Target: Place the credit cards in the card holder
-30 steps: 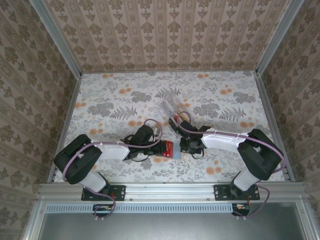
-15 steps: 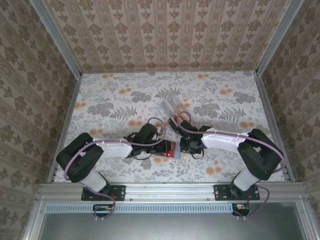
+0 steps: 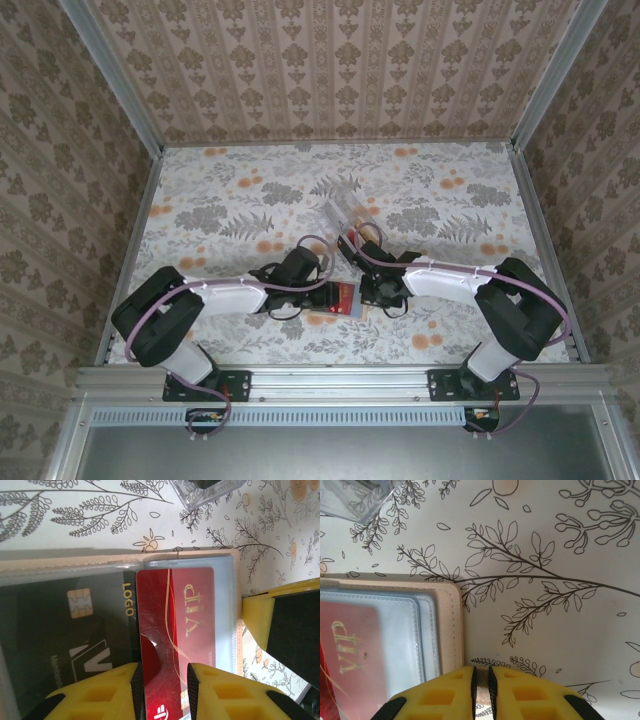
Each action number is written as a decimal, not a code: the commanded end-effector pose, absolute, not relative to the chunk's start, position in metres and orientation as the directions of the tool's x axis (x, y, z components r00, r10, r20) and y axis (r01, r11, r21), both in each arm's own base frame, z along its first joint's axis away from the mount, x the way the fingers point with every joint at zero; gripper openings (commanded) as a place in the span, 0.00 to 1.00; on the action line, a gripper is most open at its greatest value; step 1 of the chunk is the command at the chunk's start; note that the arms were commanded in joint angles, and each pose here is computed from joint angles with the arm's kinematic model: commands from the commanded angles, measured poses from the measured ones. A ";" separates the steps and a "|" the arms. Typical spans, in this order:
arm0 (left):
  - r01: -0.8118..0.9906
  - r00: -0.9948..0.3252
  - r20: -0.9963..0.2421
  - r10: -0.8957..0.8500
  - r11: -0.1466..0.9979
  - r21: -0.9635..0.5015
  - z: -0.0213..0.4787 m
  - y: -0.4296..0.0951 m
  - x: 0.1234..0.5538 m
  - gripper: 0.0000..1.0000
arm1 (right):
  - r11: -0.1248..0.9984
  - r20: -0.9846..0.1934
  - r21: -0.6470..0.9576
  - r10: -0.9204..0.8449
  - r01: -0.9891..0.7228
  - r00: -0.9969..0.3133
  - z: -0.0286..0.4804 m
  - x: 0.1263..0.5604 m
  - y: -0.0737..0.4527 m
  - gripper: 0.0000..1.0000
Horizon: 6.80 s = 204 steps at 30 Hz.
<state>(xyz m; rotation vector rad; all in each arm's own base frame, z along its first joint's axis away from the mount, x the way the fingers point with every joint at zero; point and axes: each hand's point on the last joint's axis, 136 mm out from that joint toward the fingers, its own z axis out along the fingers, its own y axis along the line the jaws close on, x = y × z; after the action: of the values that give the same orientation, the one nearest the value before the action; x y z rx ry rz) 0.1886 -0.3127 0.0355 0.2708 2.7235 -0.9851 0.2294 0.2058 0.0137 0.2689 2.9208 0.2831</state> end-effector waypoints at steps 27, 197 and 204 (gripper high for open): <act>0.289 -0.946 -0.298 0.131 0.760 -0.582 0.044 -0.331 0.188 0.35 | 0.958 -0.176 0.237 0.206 0.162 -0.963 0.018 0.231 0.210 0.21; 0.076 -0.909 -0.341 -0.241 0.709 -0.702 0.113 -0.277 0.273 0.71 | 0.966 -0.518 -0.250 -0.073 0.069 -0.852 0.193 0.324 0.197 0.07; 0.063 -0.919 -0.330 -0.217 0.744 -0.665 0.101 -0.266 0.262 0.71 | 0.995 -0.526 -0.047 0.050 0.088 -0.849 0.186 0.296 0.196 0.06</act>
<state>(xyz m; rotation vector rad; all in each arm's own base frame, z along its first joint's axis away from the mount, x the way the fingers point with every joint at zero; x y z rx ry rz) 0.2695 -0.2755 0.1081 -0.1093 2.5252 -1.0382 0.3047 0.1935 0.1837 0.0042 2.5880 -0.2245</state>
